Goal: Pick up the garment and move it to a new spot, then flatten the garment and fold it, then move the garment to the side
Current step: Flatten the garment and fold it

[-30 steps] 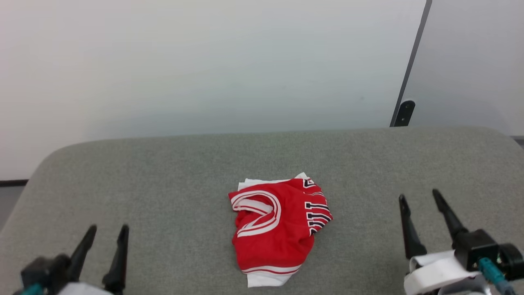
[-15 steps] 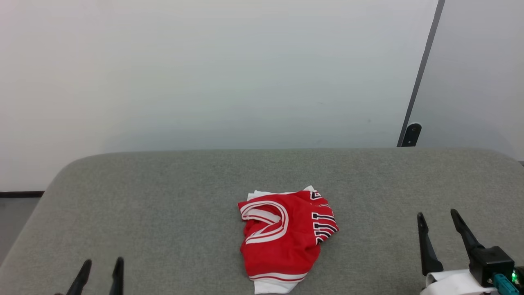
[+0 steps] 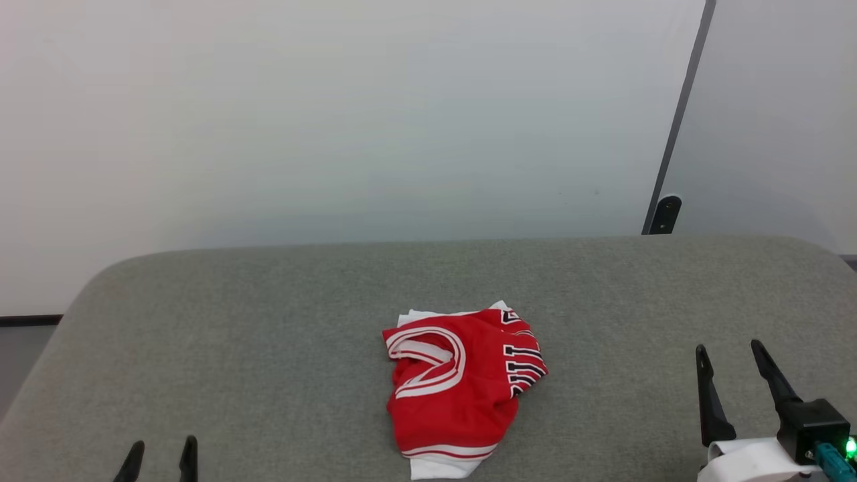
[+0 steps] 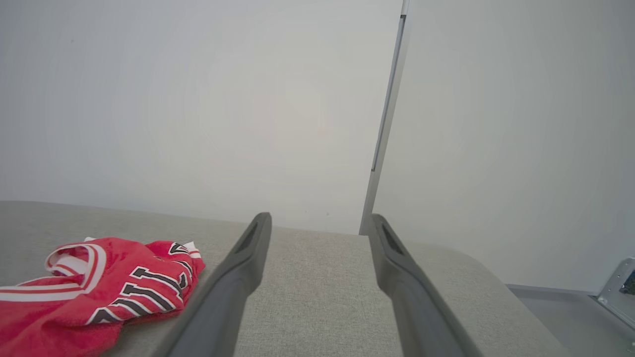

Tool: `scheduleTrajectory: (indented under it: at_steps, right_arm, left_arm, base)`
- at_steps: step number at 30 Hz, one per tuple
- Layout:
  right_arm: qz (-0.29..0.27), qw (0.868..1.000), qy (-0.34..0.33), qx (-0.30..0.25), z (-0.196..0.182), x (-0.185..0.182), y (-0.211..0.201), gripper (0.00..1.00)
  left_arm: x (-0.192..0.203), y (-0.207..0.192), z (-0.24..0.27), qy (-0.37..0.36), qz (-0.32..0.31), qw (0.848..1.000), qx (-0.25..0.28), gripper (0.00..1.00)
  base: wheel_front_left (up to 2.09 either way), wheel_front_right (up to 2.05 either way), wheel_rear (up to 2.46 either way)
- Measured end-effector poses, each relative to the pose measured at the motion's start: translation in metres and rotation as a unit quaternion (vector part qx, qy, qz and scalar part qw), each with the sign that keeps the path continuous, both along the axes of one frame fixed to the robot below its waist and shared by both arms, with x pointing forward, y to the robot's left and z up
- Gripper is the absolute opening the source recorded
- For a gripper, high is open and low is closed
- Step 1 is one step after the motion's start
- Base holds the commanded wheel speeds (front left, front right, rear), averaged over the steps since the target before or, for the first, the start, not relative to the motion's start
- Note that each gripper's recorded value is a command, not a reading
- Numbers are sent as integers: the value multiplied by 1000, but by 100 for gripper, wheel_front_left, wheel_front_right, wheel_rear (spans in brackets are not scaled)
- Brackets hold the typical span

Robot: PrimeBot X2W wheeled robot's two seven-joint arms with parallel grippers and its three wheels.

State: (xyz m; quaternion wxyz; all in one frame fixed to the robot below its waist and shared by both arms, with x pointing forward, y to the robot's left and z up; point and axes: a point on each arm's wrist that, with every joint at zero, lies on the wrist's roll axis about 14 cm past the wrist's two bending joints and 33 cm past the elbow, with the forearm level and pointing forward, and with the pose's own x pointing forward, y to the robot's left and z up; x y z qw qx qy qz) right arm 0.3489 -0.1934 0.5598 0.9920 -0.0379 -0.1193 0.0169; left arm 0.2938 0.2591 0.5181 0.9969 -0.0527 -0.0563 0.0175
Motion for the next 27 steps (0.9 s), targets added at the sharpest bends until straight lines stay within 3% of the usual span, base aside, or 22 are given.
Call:
scheduleTrajectory:
  at_steps: [13,18,21,25,27]
  right_arm:
    - [-105,994,5,-14,-3,-19,-68,100]
    - [-138,990,19,-9,-12,-28,-89,100]
    - [-144,989,30,-7,-18,-28,-93,100]
    - [-141,989,50,-5,-30,-26,-91,100]
    - [-135,989,56,-4,-34,-22,-87,100]
  left_arm:
    - [49,-78,-3,8,-111,994,0,100]
    - [69,-111,-24,75,-164,983,-31,100]
    - [81,-132,-36,161,-208,962,-68,100]
    - [91,-150,-37,267,-269,921,-94,100]
    - [92,-154,-36,316,-291,900,-79,100]
  base:
    - [0,0,0]
    - [0,0,0]
    - [0,0,0]
    - [0,0,0]
    - [0,0,0]
